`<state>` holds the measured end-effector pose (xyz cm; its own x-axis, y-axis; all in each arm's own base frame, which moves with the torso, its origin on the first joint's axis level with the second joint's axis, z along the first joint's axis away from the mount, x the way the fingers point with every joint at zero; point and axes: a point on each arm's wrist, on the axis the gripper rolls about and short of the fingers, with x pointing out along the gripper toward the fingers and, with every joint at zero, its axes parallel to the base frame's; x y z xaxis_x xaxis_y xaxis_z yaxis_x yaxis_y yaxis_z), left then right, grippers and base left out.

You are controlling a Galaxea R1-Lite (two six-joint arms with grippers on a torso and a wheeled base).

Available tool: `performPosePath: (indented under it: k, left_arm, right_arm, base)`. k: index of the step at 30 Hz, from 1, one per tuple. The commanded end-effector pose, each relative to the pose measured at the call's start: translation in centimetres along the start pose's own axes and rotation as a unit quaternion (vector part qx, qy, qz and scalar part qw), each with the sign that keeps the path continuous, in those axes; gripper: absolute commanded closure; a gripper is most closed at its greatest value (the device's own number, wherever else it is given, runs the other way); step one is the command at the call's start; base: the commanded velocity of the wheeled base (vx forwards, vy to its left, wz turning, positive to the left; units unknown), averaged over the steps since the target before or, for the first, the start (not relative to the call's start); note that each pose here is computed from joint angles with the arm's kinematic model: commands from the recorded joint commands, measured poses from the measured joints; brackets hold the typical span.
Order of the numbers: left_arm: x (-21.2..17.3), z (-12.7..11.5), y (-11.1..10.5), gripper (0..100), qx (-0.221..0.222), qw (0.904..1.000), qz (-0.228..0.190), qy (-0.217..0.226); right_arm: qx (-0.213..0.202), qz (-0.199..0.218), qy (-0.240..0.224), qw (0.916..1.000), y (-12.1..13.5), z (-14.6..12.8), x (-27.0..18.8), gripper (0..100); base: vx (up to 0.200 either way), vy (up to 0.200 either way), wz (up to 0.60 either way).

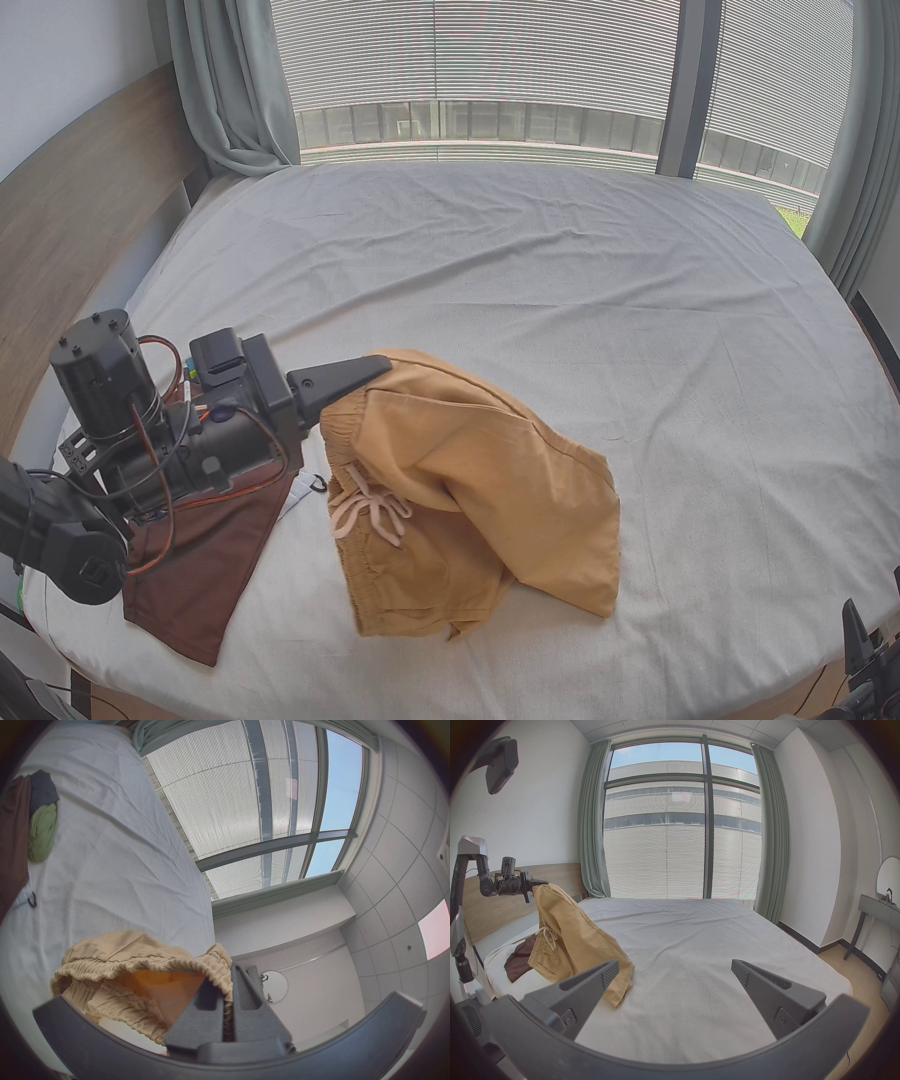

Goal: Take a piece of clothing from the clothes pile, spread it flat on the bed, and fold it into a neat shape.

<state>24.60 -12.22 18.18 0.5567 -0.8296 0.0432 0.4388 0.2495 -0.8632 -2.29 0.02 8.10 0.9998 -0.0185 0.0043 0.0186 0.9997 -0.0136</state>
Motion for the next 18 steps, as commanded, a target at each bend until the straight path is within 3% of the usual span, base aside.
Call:
performPosePath:
  k: [1, 11, 18]
  left_arm:
    - [-1.3, 0.2, 1.2, 100, 0.005, 0.9999, 0.016, -0.003]
    - [-2.7, 2.1, 5.0, 100, 0.038, 0.9982, 0.034, -0.032]
    - [-3.3, 1.5, 8.3, 100, 0.047, 0.9970, 0.047, -0.040]
  right_arm:
    - [0.000, 0.000, 0.001, 1.0000, 0.0, -0.5, 0.0, 0]
    - [-0.001, 0.001, 0.001, 1.0000, 0.0, -0.5, 0.0, 0]
    - [-0.001, 0.000, 0.001, 1.0000, 0.0, -0.5, 0.0, 0]
  base:
    - [0.000, 0.000, 0.00]
    - [0.000, 0.000, 0.00]
    - [0.000, 0.000, 0.00]
